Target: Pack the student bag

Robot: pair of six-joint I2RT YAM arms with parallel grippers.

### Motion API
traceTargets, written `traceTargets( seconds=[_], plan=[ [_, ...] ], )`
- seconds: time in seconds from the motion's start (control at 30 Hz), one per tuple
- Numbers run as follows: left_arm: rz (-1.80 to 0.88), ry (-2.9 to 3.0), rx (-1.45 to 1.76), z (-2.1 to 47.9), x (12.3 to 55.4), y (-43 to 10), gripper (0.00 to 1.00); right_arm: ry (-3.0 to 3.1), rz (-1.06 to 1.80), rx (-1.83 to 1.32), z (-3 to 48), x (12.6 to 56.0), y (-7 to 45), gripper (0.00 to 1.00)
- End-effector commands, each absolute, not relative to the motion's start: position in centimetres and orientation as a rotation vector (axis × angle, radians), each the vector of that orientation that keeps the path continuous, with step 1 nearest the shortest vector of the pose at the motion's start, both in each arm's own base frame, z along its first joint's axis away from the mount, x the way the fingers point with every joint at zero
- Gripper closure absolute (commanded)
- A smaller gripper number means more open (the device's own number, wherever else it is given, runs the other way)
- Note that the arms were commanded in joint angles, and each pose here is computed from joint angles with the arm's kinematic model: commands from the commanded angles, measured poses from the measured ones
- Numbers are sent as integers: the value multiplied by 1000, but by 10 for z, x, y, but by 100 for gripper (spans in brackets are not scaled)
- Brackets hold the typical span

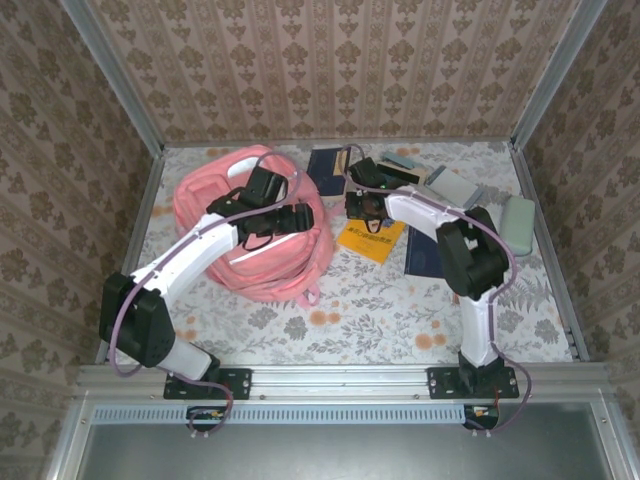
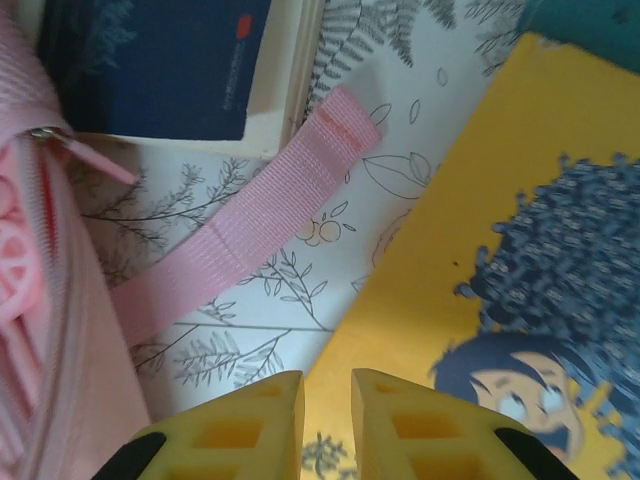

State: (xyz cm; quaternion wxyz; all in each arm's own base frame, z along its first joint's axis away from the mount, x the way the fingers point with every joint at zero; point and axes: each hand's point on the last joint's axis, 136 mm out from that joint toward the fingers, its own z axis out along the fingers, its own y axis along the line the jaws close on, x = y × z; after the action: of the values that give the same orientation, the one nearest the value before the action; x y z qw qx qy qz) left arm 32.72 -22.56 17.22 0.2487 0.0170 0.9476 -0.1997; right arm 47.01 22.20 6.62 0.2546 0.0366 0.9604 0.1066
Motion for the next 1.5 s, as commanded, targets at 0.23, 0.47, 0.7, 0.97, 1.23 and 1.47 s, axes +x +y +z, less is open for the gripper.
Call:
traceTargets(
  seconds=[0.23,0.47,0.7,0.97,1.23,1.47],
  plan=[
    [-563,2584,-10,165,317,-226,14,2798,297,46,12,459,237,78],
    [-578,2597,13,161,321,-235,14,2889,293,48,-7,396,227,79],
    [-568,2605,10,154,328,-251,13,2916,341,54,-9,347,220,77],
    [-725,2635,68,150,329,-309,13,2727,308,96,74,365,197,56],
    [-920,2702,91,128,323,-376,18,2695,216,252,73,348,132,53],
    [-956,2778,83,90,321,-399,24,2737,204,317,47,336,107,61]
  ],
)
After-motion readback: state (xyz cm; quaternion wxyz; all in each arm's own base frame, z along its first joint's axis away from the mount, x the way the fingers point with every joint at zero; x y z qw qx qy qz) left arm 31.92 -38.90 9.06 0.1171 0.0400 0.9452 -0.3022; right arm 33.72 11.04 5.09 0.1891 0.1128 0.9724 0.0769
